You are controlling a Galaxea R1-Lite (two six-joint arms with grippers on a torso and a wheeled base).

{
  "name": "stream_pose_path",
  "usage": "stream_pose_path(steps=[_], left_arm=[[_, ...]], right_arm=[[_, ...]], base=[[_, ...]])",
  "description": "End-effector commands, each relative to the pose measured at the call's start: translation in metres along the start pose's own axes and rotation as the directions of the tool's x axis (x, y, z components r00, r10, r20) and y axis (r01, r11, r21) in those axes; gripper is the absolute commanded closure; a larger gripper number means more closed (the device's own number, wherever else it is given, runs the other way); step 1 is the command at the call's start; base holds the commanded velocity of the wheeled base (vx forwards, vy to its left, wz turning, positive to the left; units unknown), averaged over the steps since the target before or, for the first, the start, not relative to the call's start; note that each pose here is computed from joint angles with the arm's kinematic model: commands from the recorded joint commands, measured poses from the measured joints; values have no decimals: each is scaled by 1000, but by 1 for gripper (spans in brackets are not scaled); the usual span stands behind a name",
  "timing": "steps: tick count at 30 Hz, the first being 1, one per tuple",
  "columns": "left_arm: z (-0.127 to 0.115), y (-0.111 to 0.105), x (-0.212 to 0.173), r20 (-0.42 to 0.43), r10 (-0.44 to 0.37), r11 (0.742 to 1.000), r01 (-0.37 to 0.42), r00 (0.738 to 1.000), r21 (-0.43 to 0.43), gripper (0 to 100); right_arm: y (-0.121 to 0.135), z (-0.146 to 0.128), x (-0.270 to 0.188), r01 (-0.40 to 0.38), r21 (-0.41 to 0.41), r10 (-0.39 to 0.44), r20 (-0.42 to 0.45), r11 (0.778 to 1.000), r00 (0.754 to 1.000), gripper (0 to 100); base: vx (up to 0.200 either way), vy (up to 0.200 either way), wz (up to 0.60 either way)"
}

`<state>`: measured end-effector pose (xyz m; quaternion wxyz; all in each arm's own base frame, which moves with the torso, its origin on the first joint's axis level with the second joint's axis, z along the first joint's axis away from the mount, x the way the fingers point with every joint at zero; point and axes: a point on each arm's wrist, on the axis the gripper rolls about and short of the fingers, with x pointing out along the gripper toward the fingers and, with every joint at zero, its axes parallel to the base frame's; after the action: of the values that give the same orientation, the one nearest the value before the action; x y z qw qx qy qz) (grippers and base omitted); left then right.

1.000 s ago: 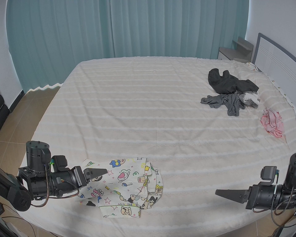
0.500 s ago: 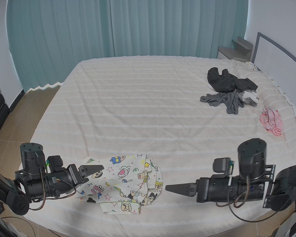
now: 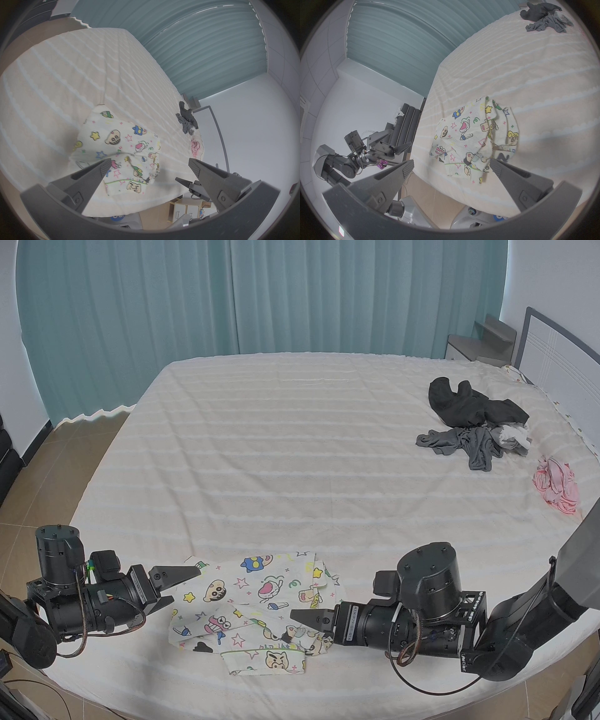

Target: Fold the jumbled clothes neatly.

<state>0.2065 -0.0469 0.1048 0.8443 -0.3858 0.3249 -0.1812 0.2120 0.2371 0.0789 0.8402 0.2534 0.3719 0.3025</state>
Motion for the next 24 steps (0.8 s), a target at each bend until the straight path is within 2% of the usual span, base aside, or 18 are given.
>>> stream_pose_path(steps=[1, 3, 7, 13, 24], left_arm=[[1, 2, 1, 1, 10, 1000, -10, 1000, -7, 0], [1, 2, 1, 2, 9, 1000, -9, 1000, -7, 0], [1, 4, 3, -5, 15, 1000, -16, 1000, -11, 0], [0, 7, 6, -16, 26, 1000, -27, 1000, -17, 0], [-2, 11, 11, -35, 41, 999, -42, 999, -28, 0]], right_arm=[[-4, -3, 9, 20, 4, -20, -10, 1000, 1000, 0], [-6, -5, 9, 30, 3, -30, -13, 1000, 999, 0], [-7, -12, 11, 38, -2, -38, -36, 999, 999, 0], [-22, -29, 18, 96, -11, -97, -98, 995, 990, 0], [-30, -31, 24, 124, -5, -124, -107, 992, 986, 0]], base=[[0, 200, 0], [0, 200, 0], [0, 0, 0], [0, 0, 0], [0, 0, 0]])
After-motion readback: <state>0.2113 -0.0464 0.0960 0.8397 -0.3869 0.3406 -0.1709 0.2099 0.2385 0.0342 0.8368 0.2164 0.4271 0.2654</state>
